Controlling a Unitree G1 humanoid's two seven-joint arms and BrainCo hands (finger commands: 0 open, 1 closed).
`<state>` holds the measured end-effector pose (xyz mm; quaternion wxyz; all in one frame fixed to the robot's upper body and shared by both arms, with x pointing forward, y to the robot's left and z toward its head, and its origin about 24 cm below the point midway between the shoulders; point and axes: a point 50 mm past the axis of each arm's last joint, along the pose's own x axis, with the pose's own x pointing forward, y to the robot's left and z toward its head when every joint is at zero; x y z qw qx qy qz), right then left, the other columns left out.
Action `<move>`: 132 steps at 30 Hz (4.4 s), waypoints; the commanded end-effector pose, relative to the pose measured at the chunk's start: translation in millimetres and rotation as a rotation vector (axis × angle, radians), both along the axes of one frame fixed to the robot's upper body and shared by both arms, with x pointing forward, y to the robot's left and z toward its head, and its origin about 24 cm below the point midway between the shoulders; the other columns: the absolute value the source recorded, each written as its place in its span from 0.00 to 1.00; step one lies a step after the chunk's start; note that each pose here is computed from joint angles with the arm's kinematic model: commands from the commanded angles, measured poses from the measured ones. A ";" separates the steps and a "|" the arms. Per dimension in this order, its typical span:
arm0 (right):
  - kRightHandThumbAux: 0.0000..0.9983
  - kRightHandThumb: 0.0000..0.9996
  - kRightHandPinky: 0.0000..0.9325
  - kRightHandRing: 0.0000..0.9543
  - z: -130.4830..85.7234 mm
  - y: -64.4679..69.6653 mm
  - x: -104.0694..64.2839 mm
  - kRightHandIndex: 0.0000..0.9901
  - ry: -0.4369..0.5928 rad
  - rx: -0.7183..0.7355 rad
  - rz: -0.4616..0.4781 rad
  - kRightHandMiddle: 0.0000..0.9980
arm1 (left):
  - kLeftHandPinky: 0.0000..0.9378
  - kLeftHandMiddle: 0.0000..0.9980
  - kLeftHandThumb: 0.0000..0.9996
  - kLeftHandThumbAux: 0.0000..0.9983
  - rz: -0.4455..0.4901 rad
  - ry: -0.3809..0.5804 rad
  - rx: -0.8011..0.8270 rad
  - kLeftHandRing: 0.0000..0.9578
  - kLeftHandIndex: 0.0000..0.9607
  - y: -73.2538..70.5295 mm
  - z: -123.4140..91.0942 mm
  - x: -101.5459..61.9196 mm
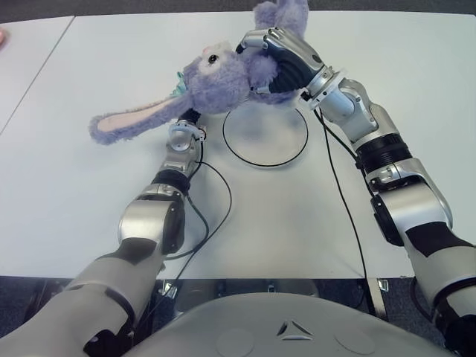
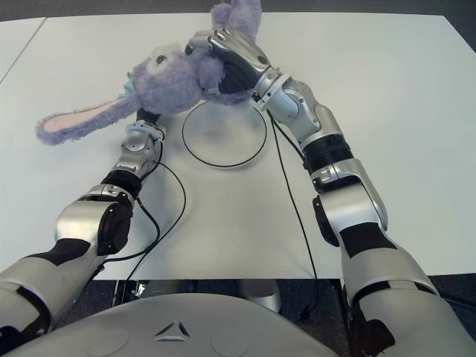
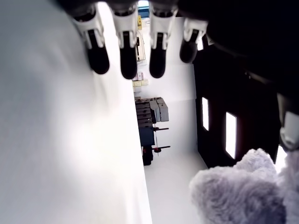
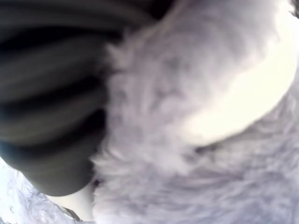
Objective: Put the doll into the plate.
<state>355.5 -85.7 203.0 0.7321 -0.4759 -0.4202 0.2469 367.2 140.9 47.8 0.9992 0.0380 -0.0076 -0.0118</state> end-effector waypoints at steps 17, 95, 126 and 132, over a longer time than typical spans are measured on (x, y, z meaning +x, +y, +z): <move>0.92 0.20 0.85 0.88 -49.7 2.1 -8.4 0.80 0.159 -0.109 -0.005 0.86 | 0.15 0.15 0.00 0.47 0.015 0.577 -0.035 0.15 0.10 -6.0 -124.2 -86.4; 0.43 0.04 0.00 0.00 -74.5 -2.5 17.1 0.00 -0.085 -0.344 -0.351 0.00 | 0.17 0.16 0.00 0.52 0.017 0.585 -0.039 0.16 0.13 -10.2 -122.2 -83.2; 0.38 0.08 0.00 0.00 -80.1 -12.2 30.8 0.00 -0.097 -0.440 -0.416 0.00 | 0.16 0.17 0.00 0.51 0.009 0.587 -0.029 0.17 0.14 -11.3 -122.1 -83.0; 0.37 0.09 0.00 0.00 -79.1 -15.8 31.4 0.00 -0.099 -0.426 -0.419 0.00 | 0.16 0.17 0.00 0.51 0.006 0.585 -0.027 0.17 0.14 -12.7 -122.3 -83.4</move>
